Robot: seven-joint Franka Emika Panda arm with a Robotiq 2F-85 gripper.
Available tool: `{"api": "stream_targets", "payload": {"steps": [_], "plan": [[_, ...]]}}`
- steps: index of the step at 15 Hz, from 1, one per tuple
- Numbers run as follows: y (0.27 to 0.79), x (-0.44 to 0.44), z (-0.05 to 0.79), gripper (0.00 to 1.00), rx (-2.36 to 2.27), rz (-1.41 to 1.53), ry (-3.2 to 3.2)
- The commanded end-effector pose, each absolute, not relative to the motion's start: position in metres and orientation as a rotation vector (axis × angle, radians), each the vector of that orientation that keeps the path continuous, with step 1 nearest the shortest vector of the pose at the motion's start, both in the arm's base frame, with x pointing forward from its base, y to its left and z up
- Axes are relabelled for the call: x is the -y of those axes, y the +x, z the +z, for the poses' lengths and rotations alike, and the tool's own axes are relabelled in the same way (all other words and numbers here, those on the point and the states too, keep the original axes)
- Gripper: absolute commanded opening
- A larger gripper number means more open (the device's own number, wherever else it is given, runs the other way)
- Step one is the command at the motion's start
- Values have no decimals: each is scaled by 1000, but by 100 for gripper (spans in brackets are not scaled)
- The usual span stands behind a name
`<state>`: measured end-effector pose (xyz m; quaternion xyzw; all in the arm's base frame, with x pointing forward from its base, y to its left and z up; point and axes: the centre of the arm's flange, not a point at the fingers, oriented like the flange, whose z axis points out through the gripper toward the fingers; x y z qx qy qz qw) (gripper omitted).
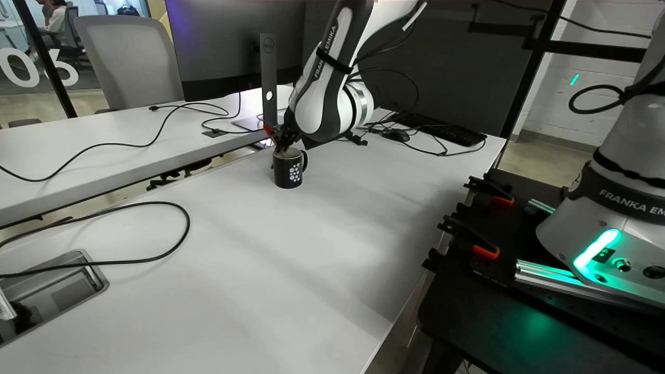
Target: Pick up the pen from the table and put it in the black cup.
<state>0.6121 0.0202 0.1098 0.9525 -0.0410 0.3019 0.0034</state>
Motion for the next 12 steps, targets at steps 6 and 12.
{"api": "stream_targets", "payload": {"steps": [6, 12], "plan": [[608, -20, 105, 15, 127, 929, 2990], [608, -20, 105, 15, 127, 929, 2990]]}}
